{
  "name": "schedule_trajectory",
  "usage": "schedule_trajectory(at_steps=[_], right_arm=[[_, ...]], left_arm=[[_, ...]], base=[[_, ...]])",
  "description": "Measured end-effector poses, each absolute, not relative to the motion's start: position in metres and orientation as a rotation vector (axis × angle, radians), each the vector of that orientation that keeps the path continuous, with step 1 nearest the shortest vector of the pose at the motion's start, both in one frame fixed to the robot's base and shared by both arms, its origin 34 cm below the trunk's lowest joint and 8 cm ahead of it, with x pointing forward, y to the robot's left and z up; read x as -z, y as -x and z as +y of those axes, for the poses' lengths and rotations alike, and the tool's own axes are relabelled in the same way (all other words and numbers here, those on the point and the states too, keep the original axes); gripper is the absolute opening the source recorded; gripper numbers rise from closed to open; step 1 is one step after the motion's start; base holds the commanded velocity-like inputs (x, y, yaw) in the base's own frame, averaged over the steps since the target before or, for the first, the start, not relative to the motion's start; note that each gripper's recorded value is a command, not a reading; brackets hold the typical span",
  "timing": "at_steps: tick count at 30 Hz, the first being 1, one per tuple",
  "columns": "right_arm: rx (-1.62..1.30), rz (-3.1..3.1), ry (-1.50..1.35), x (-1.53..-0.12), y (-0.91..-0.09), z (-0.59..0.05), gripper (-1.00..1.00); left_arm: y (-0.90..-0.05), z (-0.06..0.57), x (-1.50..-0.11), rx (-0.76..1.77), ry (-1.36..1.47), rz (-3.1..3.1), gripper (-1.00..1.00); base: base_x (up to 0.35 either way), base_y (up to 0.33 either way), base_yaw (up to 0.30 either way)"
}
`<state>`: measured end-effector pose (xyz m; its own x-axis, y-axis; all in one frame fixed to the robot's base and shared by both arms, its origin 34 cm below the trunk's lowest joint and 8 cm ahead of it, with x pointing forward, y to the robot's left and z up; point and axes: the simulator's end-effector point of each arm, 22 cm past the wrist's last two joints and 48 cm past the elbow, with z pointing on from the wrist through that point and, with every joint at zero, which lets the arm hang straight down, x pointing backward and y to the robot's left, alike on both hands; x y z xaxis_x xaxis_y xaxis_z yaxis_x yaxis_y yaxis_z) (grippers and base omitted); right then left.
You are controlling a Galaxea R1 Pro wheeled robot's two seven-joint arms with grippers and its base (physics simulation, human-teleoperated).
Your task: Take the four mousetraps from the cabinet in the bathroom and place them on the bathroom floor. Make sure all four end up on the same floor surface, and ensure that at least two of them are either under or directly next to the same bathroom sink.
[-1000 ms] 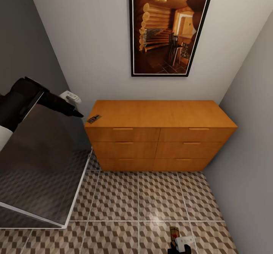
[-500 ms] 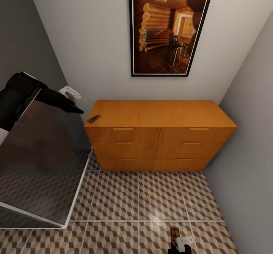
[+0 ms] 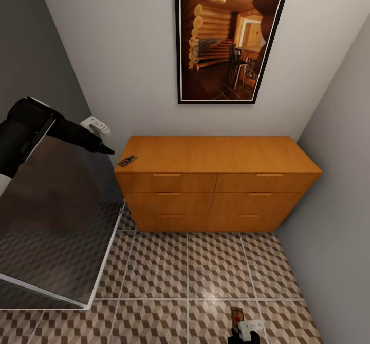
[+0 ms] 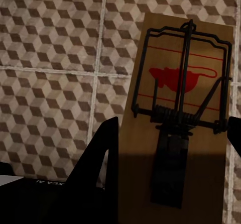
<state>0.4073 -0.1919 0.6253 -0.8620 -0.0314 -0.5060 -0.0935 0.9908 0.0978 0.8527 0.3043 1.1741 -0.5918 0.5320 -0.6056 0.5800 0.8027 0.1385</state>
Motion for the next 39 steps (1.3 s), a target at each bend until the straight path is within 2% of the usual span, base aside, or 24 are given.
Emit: schedule_trajectory(at_steps=[18,33,39], right_arm=[[-0.162,2.608,0.088,-0.6254,-0.4073,-0.1917,-1.0],[-0.164,2.607,0.088,-0.6256,-0.4071,-0.1907,-1.0],[-0.165,2.607,0.087,-0.6254,-0.4073,-0.1902,-1.0]], left_arm=[[-0.8523,0.3062,-1.1714,0.094,-0.815,2.344,1.0],[-0.8522,0.3068,-1.1706,0.091,-0.816,2.345,1.0],[-0.8526,0.3068,-1.1701,0.091,-0.816,2.345,1.0]], base=[[0.008,0.0,0.0],[0.271,-0.053,0.0],[0.107,-0.017,0.0]])
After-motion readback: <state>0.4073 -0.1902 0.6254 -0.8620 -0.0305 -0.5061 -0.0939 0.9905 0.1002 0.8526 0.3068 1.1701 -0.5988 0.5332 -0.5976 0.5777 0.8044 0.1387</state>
